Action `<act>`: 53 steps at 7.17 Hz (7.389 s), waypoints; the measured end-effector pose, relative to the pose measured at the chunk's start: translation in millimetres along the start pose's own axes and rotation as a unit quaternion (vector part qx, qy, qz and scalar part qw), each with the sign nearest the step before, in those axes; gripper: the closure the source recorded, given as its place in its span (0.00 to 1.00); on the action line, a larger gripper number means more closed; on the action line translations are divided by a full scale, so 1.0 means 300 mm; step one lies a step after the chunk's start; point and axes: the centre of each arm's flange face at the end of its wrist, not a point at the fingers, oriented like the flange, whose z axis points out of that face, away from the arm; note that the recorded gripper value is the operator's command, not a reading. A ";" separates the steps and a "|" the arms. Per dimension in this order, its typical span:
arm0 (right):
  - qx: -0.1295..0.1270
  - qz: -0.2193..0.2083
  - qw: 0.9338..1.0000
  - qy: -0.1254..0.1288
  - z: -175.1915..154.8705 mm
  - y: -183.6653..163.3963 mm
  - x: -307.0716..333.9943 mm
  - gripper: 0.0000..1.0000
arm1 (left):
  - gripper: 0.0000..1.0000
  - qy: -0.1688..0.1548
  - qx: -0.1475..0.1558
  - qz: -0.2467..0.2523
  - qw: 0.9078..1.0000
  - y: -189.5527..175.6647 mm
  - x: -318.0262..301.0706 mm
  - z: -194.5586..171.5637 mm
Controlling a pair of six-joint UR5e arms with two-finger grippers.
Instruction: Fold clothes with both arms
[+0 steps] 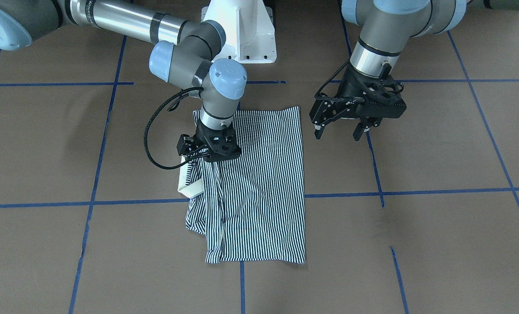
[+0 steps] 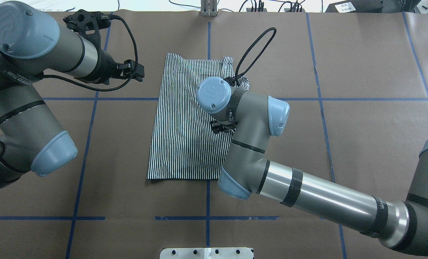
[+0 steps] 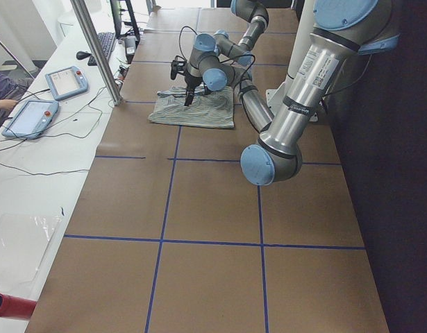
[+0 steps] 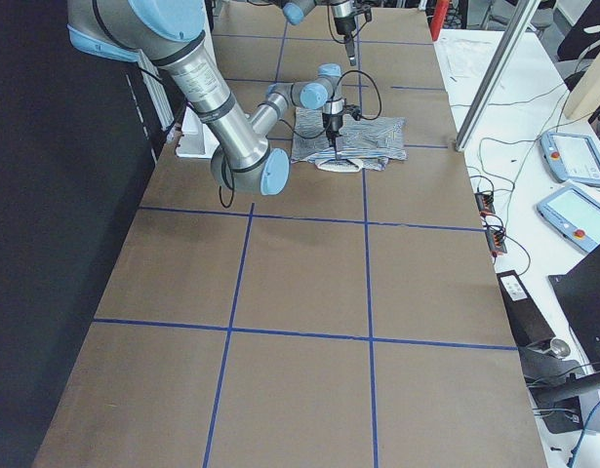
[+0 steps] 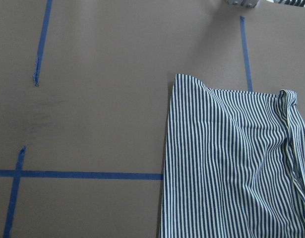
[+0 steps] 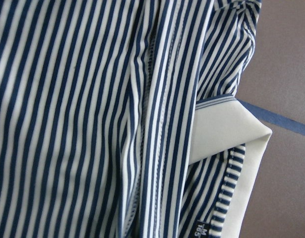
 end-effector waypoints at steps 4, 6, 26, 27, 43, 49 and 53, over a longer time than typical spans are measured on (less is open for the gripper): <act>-0.006 0.008 1.000 0.015 0.045 -0.018 0.073 0.00 | 0.00 0.002 0.001 0.001 1.000 -0.001 0.010 -0.006; -0.012 0.008 0.999 0.034 0.057 -0.057 0.192 0.00 | 0.00 0.003 0.001 0.002 1.000 0.000 0.013 -0.008; 0.024 -0.021 0.999 0.015 0.107 -0.421 0.258 0.00 | 0.00 0.006 0.002 0.003 1.000 -0.005 -0.002 0.019; 0.009 -0.033 0.999 0.037 0.130 -0.432 0.373 0.00 | 0.00 0.006 0.002 0.003 1.000 -0.005 -0.002 0.018; -0.016 0.137 0.965 -0.225 -0.401 0.049 0.348 0.00 | 0.10 -0.085 -0.041 -0.270 0.958 0.732 0.113 0.416; -0.016 0.138 0.964 -0.225 -0.403 0.050 0.344 0.00 | 0.19 -0.096 -0.044 -0.264 0.959 0.775 0.118 0.457; -0.016 0.137 0.964 -0.225 -0.403 0.049 0.343 0.00 | 0.34 -0.093 -0.045 -0.267 0.958 0.775 0.131 0.453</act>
